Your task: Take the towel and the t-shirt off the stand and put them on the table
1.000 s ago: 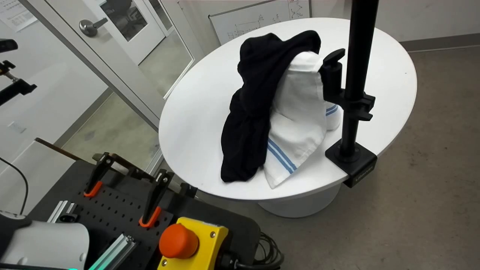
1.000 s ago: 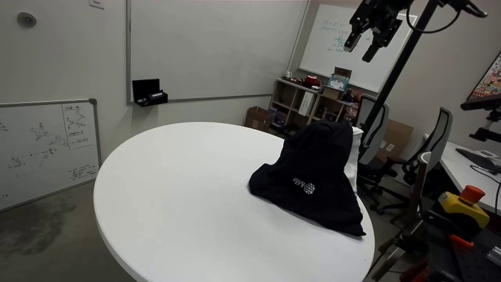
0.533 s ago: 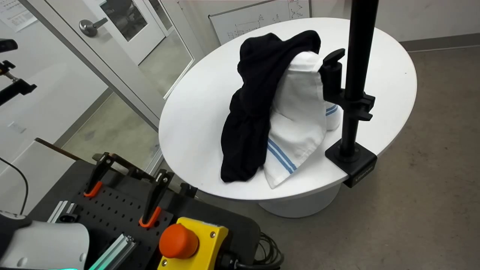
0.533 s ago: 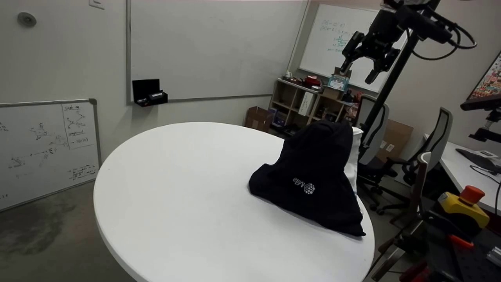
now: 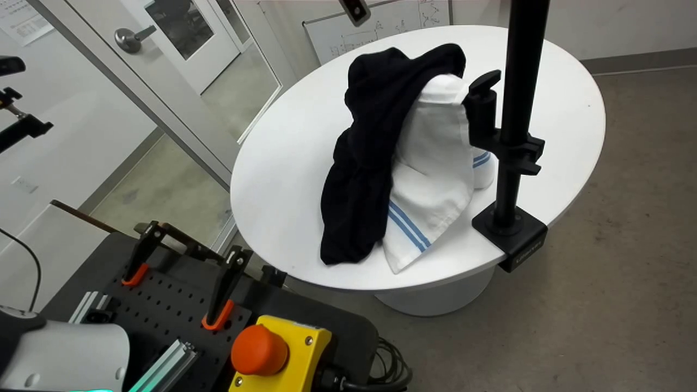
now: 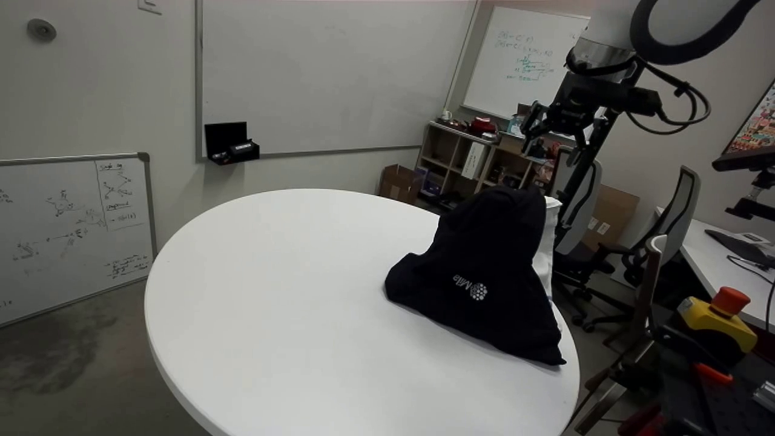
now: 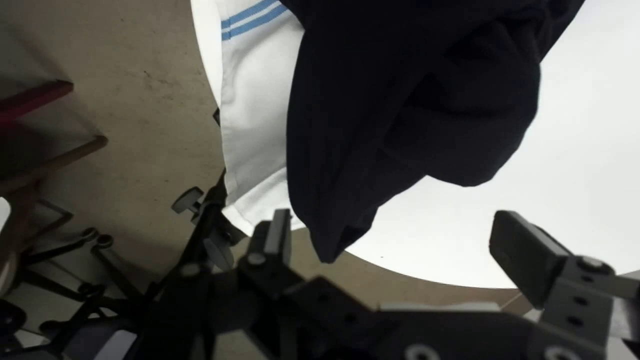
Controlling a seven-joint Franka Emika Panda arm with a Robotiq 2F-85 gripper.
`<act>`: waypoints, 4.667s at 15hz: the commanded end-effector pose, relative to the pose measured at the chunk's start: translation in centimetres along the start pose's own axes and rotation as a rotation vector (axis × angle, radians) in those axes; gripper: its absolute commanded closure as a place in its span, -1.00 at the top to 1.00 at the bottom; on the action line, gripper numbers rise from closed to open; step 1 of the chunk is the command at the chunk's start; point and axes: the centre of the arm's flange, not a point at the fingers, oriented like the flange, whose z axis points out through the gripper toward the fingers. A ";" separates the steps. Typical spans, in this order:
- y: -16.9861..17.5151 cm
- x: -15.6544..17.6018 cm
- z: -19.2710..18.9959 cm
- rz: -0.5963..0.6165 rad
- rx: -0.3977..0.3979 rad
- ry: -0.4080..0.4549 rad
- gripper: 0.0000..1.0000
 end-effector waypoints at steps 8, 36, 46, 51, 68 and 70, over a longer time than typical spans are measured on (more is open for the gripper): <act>-2.2 -0.4 6.3 0.068 -0.080 0.081 1.00; -7.2 -1.2 8.7 0.009 -0.100 0.115 -0.21; -6.8 -0.8 8.0 0.041 -0.099 0.094 -0.98; -6.6 -0.1 6.2 0.094 -0.055 0.074 -0.98; -8.1 -0.1 -15.1 0.046 0.415 0.131 -0.98; -8.4 -1.6 -18.3 -0.030 0.480 0.143 -0.98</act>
